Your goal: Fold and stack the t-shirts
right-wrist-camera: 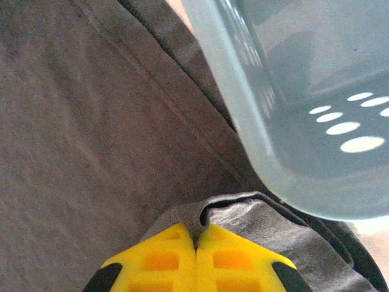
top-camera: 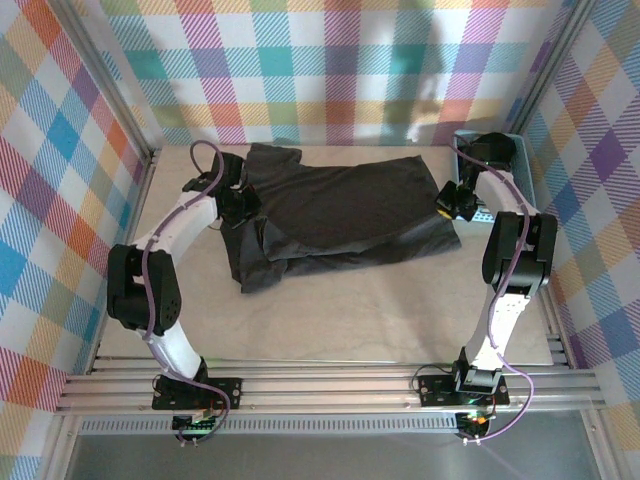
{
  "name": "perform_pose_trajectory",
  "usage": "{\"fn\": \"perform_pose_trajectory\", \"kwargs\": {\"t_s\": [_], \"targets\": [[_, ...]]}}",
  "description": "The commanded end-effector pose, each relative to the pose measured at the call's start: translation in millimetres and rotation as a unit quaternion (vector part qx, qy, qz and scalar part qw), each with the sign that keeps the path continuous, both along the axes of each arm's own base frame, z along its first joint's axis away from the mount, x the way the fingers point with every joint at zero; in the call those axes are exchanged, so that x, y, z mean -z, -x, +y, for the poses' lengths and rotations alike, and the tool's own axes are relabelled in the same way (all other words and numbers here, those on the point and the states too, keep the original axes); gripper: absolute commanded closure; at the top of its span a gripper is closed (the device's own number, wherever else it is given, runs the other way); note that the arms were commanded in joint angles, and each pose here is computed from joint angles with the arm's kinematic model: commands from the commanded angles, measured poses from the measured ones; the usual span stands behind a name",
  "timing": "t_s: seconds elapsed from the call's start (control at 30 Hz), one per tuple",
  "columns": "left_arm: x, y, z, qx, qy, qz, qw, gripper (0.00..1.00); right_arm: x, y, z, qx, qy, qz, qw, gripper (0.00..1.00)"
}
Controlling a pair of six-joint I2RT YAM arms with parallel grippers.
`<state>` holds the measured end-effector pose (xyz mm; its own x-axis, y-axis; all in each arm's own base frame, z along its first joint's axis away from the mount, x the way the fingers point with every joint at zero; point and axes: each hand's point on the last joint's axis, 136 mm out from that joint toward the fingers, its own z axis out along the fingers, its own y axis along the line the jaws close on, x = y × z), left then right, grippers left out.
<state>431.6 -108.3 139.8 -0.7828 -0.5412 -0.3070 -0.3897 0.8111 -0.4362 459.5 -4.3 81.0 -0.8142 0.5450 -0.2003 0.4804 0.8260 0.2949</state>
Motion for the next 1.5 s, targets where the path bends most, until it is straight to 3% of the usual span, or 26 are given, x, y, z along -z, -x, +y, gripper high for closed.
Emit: {"fn": "perform_pose_trajectory", "kwargs": {"t_s": [0.0,0.33,0.37,0.4,0.47,0.57,0.73,0.87,1.07,1.23,1.47], "targets": [[-17,-16,6,0.001,-0.003,-0.027,1.0,1.0,-6,-7,-1,-0.003,0.01,-0.008,1.0,1.0],[2,-30,16,-0.001,-0.027,0.004,1.0,1.0,4,-18,6,-0.02,0.006,0.005,1.0,1.0],[5,-30,19,-0.004,-0.03,0.009,1.0,1.0,4,-19,6,-0.023,0.009,0.004,1.0,0.94],[7,-30,23,-0.007,-0.031,0.014,0.999,0.94,3,-19,6,-0.025,0.011,0.006,1.0,0.81],[4,-26,30,-0.011,-0.04,0.017,0.999,0.52,-3,-17,7,-0.03,0.015,0.004,0.999,0.66],[-17,-5,42,-0.021,-0.063,0.0,0.998,0.39,-26,-10,8,-0.034,0.016,-0.027,0.999,0.55],[13,84,56,-0.079,-0.04,0.054,0.995,0.42,-43,29,13,-0.023,0.002,-0.039,0.999,0.46],[55,135,44,-0.12,0.04,0.078,0.989,0.45,-25,65,20,-0.017,-0.015,-0.031,0.999,0.44],[81,148,50,-0.176,0.073,0.091,0.978,0.5,13,92,16,-0.01,-0.042,-0.008,0.999,0.49],[90,153,76,-0.268,0.115,0.091,0.952,0.52,26,97,8,-0.003,-0.043,0.005,0.999,0.49],[93,132,66,-0.265,0.155,0.087,0.948,0.53,35,91,3,-0.007,-0.032,0.017,0.999,0.49]]}}
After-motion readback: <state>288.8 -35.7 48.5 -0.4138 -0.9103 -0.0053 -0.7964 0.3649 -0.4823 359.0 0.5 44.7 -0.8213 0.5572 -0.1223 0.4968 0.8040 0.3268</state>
